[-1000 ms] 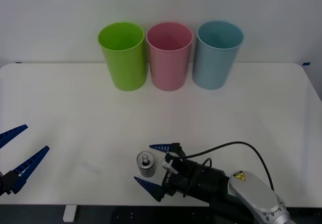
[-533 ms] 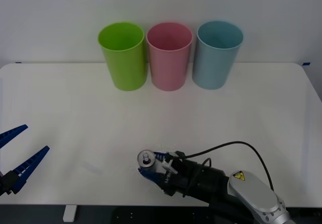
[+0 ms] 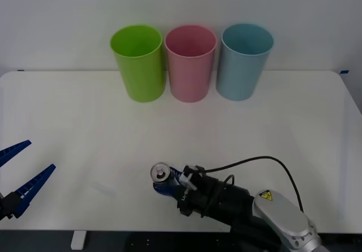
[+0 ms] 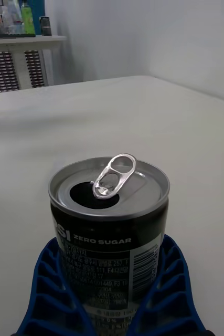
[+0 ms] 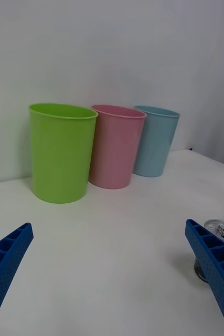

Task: Grasp the object on the table and drop it into the matching bin: aluminum can to the light blue bin, PET bottle to the pink bin.

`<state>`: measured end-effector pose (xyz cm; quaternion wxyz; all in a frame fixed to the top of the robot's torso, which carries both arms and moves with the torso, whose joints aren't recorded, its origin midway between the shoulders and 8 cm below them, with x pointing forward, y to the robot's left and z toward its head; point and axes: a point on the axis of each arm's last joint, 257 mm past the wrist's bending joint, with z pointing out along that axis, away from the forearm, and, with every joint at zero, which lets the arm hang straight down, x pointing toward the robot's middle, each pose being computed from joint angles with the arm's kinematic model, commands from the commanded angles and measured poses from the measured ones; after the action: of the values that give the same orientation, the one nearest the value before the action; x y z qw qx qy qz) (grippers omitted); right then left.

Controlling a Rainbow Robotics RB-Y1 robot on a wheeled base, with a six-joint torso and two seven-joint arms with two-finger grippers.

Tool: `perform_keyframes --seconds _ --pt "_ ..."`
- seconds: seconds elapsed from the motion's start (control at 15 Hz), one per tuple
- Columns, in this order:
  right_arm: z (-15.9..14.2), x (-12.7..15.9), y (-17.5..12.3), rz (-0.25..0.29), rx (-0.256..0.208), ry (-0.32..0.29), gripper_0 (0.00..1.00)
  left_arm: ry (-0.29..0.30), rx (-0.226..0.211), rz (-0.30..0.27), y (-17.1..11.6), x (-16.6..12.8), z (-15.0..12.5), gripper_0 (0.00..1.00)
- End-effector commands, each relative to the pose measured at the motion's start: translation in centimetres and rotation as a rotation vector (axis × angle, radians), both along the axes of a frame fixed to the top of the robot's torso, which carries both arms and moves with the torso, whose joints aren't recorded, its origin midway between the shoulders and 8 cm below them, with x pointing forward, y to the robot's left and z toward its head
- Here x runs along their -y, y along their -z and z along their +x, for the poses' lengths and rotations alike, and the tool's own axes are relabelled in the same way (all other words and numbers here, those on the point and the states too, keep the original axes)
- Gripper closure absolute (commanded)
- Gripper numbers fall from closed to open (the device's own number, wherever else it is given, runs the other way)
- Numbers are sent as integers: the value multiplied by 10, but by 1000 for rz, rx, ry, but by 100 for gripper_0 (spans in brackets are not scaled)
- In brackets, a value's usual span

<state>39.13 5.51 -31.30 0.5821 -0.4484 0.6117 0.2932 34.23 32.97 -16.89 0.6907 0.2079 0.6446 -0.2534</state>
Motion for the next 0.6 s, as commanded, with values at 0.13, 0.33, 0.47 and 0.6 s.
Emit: perform_keyframes --seconds 0.13,0.33,0.47,0.6 --pt "21 11 -26 41 27 55 100 0 0 0 0 0 0 0" --pt "35 22 -47 79 42 96 100 0 0 0 0 0 0 0" --pt "43 29 -65 123 34 125 100 0 0 0 0 0 0 0" --pt "48 35 -83 168 14 141 100 0 0 0 0 0 0 0"
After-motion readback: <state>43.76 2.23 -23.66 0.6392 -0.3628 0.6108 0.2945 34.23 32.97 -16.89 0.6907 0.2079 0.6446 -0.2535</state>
